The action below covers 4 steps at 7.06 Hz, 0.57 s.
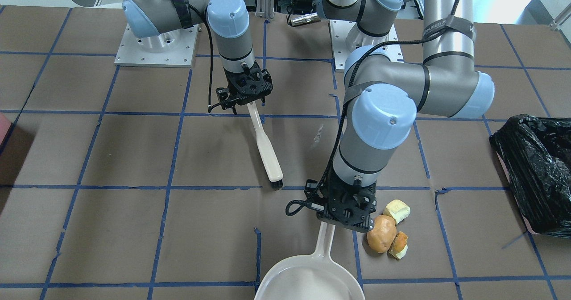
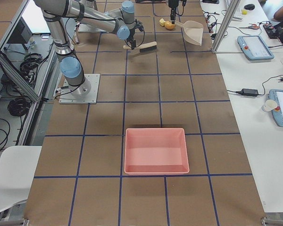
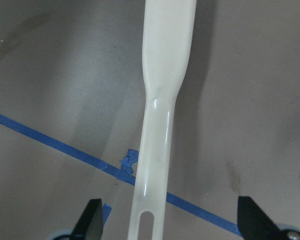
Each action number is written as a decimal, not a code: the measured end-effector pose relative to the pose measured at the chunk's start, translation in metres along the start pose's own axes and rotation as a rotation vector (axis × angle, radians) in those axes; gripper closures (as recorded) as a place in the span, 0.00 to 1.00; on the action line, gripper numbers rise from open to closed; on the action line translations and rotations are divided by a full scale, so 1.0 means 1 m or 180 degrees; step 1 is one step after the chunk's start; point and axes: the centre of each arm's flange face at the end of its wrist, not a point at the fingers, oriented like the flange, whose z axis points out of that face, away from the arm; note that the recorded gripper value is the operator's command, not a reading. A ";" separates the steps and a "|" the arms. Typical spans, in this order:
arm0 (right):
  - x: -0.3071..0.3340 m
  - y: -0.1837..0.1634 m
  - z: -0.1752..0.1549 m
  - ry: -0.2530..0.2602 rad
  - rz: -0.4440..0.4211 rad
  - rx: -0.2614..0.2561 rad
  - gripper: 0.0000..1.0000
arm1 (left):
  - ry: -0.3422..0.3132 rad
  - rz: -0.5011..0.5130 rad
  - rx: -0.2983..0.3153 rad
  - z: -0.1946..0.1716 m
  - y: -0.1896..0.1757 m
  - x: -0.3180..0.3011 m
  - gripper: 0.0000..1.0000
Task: Sweep and dump trash in nearest bin
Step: 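Set the dustpan by the food with the left gripper while the right lifts the brush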
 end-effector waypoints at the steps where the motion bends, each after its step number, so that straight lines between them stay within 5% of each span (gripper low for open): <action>1: -0.001 0.000 0.003 0.0005 -0.0017 -0.0009 0.17 | -0.0035 0.0101 -0.0052 -0.011 0.005 -0.026 0.90; 3: -0.003 0.004 0.012 0.0004 -0.0033 -0.0075 0.18 | -0.0067 0.0366 -0.0181 -0.042 0.023 -0.080 0.91; 4: -0.005 0.005 0.017 0.0003 -0.0047 -0.0107 0.28 | -0.0105 0.0537 -0.0231 -0.058 0.036 -0.109 0.91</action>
